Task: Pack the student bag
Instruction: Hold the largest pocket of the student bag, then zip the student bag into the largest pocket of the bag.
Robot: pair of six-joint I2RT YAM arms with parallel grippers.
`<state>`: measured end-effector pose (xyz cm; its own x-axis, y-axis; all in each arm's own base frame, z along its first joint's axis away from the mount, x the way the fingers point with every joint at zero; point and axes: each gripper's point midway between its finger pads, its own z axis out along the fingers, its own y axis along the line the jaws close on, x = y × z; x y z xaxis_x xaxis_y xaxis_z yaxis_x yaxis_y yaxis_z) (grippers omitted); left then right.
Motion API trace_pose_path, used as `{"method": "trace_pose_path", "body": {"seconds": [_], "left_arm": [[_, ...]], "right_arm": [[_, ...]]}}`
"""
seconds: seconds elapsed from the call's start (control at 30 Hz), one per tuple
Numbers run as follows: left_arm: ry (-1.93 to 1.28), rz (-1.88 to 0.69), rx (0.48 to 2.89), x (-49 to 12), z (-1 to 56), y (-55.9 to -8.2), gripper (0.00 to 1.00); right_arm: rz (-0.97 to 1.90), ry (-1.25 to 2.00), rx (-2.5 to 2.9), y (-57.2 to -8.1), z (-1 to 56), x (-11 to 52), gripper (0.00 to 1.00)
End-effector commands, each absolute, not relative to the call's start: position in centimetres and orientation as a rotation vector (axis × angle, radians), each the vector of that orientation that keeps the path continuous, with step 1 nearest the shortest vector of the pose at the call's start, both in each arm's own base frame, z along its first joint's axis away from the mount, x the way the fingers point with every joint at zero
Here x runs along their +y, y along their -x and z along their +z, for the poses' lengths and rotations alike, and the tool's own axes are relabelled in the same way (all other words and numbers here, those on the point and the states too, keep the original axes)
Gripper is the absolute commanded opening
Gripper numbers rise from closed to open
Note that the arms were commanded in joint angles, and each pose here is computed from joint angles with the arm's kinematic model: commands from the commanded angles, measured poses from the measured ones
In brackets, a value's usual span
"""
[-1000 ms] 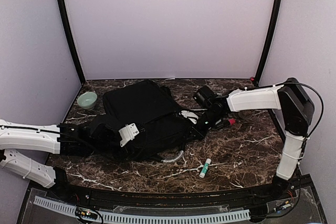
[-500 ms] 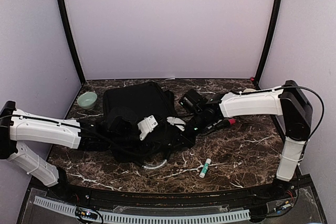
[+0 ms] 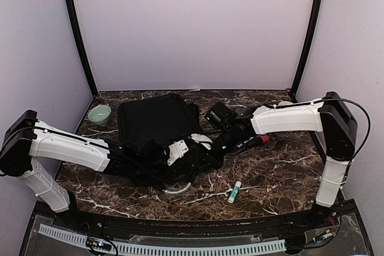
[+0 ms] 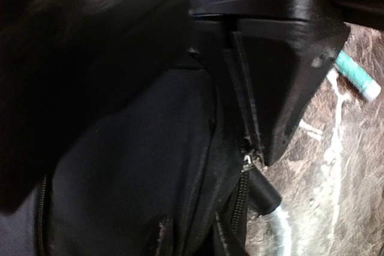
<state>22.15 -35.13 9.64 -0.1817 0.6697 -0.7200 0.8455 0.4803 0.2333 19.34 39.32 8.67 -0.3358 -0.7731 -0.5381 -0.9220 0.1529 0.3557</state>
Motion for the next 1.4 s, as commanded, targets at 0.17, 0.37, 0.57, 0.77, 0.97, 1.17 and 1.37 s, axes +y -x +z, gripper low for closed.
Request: {"method": "trace_pose_path", "body": {"seconds": [0.17,0.37,0.57,0.77,0.97,1.17,1.37], "left_arm": [[-1.27,-0.281,1.833,-34.6,12.3,-21.7,0.0],[-1.331,-0.325,1.834,-33.6,12.4,-20.1,0.0],[-1.387,-0.381,1.832,-33.3,12.0,-18.7,0.0],[-1.409,-0.42,1.805,-33.5,12.1,-17.9,0.0],[-1.405,-0.423,1.808,-33.6,11.8,-17.9,0.0],[-1.365,-0.378,1.818,-33.1,11.9,-18.6,0.01],[-1.311,-0.349,1.814,-33.2,14.0,-19.5,0.24]], "right_arm": [[0.938,1.582,2.249,-21.5,7.2,36.2,0.0],[0.914,1.44,2.361,-25.3,5.6,33.8,0.0],[0.794,1.395,2.371,-28.7,5.1,33.3,0.0],[0.725,1.364,2.36,-32.1,5.1,33.8,0.0],[0.736,1.331,2.364,-33.6,5.1,35.0,0.0],[0.709,1.31,2.352,-33.8,5.7,34.7,0.03],[0.678,1.306,2.301,-33.1,8.5,33.6,0.25]]}}
